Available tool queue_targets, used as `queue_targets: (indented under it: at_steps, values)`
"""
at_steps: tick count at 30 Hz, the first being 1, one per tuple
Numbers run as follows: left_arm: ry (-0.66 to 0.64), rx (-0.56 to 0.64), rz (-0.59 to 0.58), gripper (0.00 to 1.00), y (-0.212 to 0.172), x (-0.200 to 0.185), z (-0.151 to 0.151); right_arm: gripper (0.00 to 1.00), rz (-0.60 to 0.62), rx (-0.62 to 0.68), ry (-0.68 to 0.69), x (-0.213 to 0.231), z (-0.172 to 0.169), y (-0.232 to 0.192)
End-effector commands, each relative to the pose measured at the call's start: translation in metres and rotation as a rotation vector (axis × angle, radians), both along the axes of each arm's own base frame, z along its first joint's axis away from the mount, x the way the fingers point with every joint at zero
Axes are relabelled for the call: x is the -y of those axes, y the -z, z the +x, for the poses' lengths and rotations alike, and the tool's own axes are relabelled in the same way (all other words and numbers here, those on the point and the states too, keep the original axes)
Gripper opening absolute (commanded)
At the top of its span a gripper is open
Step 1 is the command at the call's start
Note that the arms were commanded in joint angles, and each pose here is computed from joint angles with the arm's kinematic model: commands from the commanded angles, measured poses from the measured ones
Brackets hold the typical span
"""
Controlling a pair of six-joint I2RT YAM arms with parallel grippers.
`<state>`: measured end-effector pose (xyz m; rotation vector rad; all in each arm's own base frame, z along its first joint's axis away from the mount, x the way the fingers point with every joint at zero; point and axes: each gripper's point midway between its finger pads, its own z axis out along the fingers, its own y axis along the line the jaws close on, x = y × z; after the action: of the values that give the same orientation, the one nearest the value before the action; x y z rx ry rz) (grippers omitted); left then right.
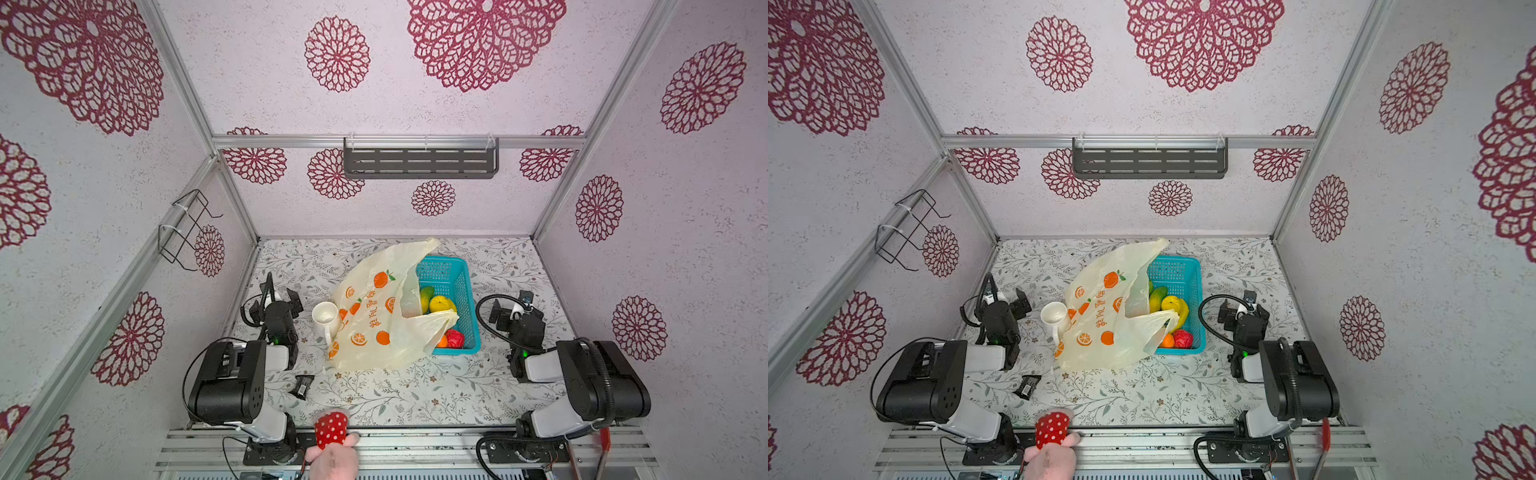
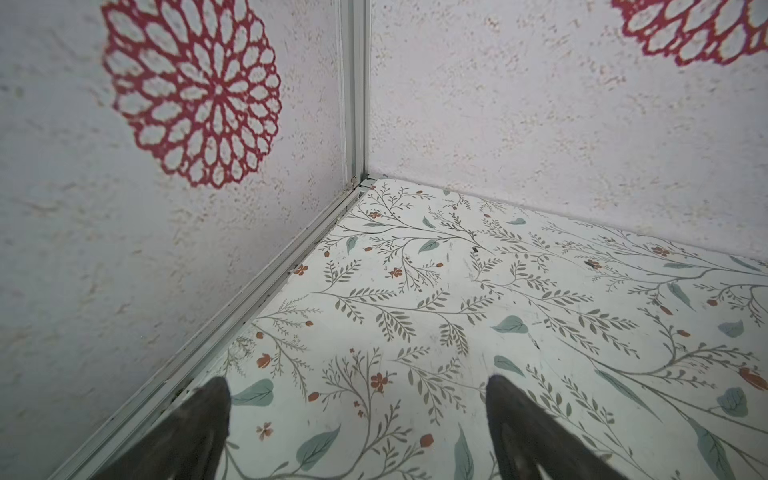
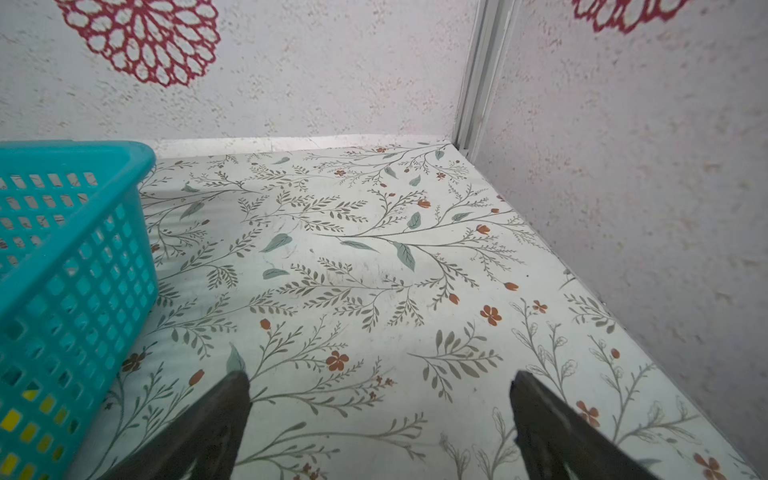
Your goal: Place the fruits into the plastic bag
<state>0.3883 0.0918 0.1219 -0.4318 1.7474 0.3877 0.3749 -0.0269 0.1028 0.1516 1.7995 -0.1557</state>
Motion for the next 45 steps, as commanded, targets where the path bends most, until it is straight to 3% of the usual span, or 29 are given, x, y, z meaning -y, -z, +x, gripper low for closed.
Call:
queue_targets:
  at_steps: [1, 45]
  values:
    - [-0.003, 0.013, 0.019, 0.97, -0.0049, -0.0020, 0.0000, 0.99, -0.003, 0.036, -0.010, -0.0009, 0.0038, -0.0097]
    - [-0.001, 0.014, 0.018, 0.97, -0.0049, -0.0017, 0.0001, 0.99, 0.007, 0.038, -0.014, -0.0013, 0.0036, -0.0097]
